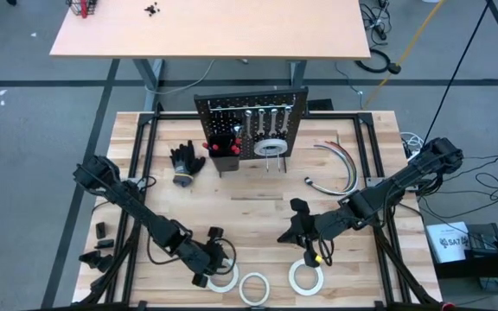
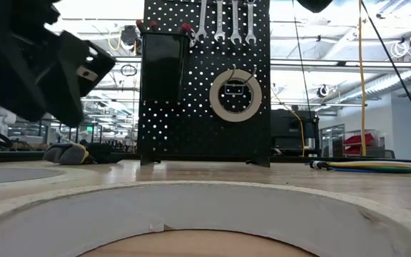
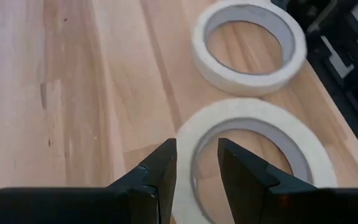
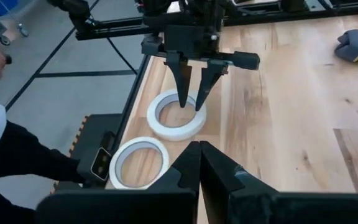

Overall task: Hang tools onto peg board
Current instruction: Hang the white masking tape on the peg board

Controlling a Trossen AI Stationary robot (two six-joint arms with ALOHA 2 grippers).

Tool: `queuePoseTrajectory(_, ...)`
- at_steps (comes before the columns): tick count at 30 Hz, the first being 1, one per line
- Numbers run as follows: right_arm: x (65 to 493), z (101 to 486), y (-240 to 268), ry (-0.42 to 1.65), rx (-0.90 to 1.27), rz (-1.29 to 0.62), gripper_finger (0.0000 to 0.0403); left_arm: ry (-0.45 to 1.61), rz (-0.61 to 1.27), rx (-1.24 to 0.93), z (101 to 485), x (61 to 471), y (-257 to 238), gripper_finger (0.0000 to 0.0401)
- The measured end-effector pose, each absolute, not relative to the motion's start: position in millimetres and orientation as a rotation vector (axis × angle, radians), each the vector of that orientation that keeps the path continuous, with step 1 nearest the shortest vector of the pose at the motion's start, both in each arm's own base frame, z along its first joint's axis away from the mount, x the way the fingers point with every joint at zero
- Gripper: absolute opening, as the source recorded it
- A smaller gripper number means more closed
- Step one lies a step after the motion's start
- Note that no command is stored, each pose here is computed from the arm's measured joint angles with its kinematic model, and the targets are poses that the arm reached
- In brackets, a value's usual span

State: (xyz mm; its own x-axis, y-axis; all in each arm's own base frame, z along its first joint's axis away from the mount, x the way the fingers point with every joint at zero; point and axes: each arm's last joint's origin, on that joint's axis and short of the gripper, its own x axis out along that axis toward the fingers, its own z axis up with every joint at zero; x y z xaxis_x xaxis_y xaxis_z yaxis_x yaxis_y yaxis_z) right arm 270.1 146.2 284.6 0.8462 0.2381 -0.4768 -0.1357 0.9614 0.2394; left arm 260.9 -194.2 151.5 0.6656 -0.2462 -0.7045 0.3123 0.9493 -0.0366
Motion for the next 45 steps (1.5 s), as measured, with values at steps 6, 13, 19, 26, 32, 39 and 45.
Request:
queuePoseTrajectory(6,269,284,147,0.534,0.187,0.200,0.0000,0.753,-0.292,0.036,154,267,-191,0.0121)
queuePoseTrajectory(13,270,284,145,0.512,0.168,0.131,0.0000,0.742,-0.290,0.021,155,268,-191,0.0121)
queuePoseTrajectory(19,270,284,145,0.510,0.169,0.129,0.0000,0.777,-0.336,0.016,153,266,-191,0.0121)
queuePoseTrajectory(26,270,284,145,0.511,0.216,0.113,0.0000,0.775,-0.339,0.088,153,269,-185,0.0121)
queuePoseTrajectory(32,270,284,145,0.511,0.223,0.109,0.0000,0.807,-0.331,0.100,150,268,-183,0.0121)
queuePoseTrajectory(39,270,284,143,0.492,0.199,0.055,0.0000,0.847,-0.365,0.083,148,268,-179,0.0155)
queuePoseTrajectory(45,271,284,142,0.490,0.175,0.047,0.0000,0.876,-0.407,0.072,146,268,-177,0.0191)
